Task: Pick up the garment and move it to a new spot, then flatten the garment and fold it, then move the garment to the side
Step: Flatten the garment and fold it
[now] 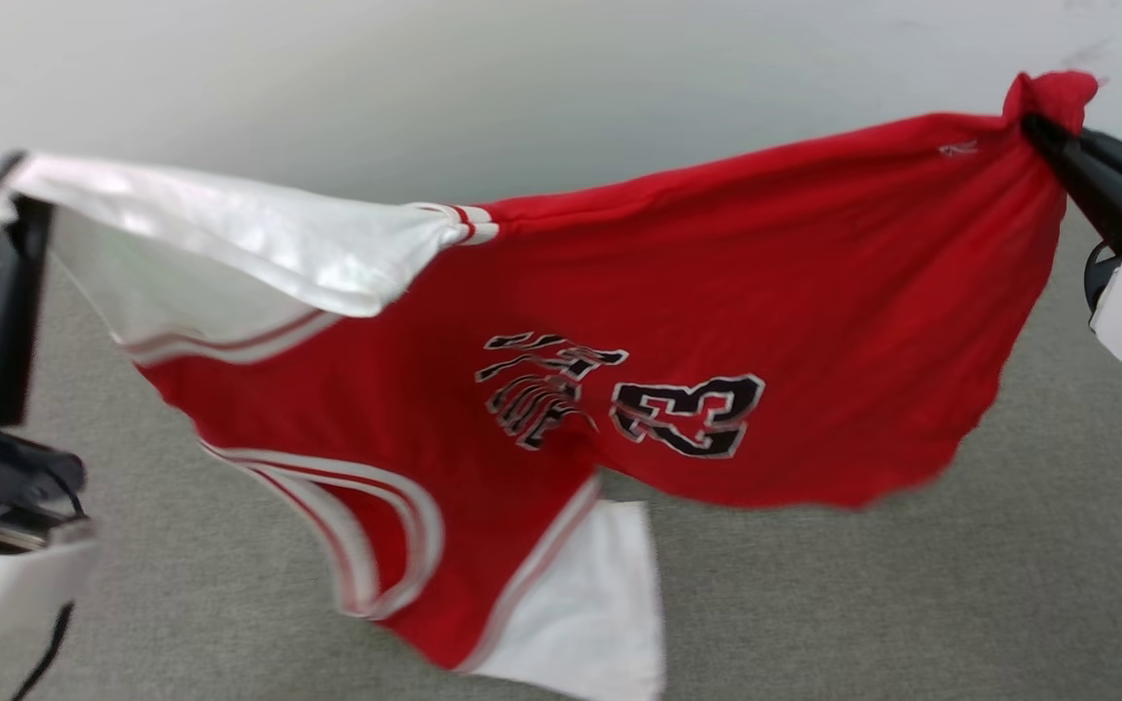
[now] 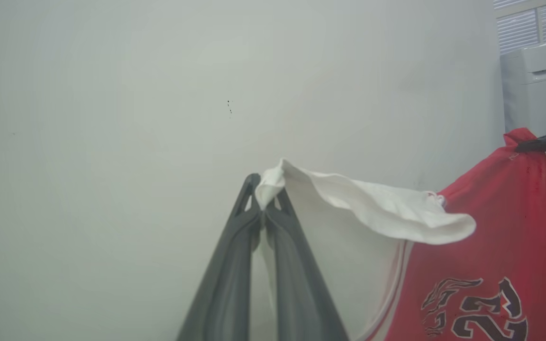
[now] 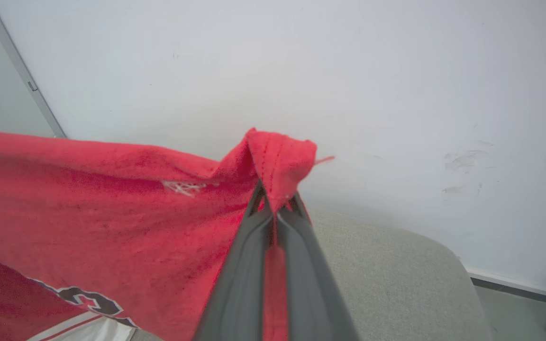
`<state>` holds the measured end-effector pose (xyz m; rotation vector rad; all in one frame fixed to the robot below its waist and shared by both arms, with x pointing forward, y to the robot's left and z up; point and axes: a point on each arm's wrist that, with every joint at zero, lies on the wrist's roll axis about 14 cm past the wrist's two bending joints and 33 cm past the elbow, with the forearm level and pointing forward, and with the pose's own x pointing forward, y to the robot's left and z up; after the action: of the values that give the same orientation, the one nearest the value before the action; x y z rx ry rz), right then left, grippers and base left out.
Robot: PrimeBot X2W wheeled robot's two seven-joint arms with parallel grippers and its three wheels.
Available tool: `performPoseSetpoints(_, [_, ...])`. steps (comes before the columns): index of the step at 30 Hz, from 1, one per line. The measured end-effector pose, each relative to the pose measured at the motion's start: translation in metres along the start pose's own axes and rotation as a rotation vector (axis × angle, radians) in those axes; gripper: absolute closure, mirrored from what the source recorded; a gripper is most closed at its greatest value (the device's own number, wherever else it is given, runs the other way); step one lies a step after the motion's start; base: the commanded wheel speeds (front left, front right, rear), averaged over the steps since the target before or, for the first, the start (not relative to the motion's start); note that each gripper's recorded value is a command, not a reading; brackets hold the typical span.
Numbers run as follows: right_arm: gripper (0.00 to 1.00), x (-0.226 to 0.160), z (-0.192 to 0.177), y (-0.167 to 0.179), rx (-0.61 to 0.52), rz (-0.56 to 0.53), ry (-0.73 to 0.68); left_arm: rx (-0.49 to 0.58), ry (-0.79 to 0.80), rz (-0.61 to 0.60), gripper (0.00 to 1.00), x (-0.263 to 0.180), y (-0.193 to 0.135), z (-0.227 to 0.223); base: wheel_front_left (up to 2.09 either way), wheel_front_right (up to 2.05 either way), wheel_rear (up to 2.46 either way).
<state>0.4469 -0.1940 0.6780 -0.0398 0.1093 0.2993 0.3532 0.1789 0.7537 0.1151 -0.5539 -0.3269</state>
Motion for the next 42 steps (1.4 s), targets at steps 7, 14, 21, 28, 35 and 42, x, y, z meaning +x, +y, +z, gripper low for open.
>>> performPoseSetpoints(7, [1.0, -0.016, 0.038, 0.005, -0.019, 0.001, -0.138, 0.026, -0.202, -0.014, 1.0, 0.037, 0.009, 0.056, 0.0, 0.0, 0.0])
performPoseSetpoints(14, [1.0, -0.003, 0.063, 0.006, -0.049, 0.005, -0.223, 0.06, -0.239, -0.004, 1.0, 0.079, 0.028, 0.061, 0.0, 0.0, 0.0])
performPoseSetpoints(21, [1.0, 0.036, 0.07, -0.012, -0.051, -0.019, -0.266, 0.069, -0.237, 0.012, 1.0, 0.13, 0.055, 0.04, 0.0, 0.0, 0.0])
performPoseSetpoints(28, [1.0, 0.11, 0.068, -0.035, -0.046, -0.059, -0.292, 0.077, -0.203, 0.036, 1.0, 0.196, 0.08, -0.009, 0.0, 0.0, 0.0])
performPoseSetpoints(35, [1.0, 0.188, 0.057, -0.059, -0.072, -0.124, -0.318, 0.086, -0.196, 0.114, 1.0, 0.258, 0.107, -0.058, 0.0, 0.0, 0.0])
performPoseSetpoints(42, [1.0, 0.253, 0.037, -0.071, -0.082, -0.168, -0.352, 0.091, -0.22, 0.191, 1.0, 0.292, 0.132, -0.1, 0.0, 0.0, 0.0])
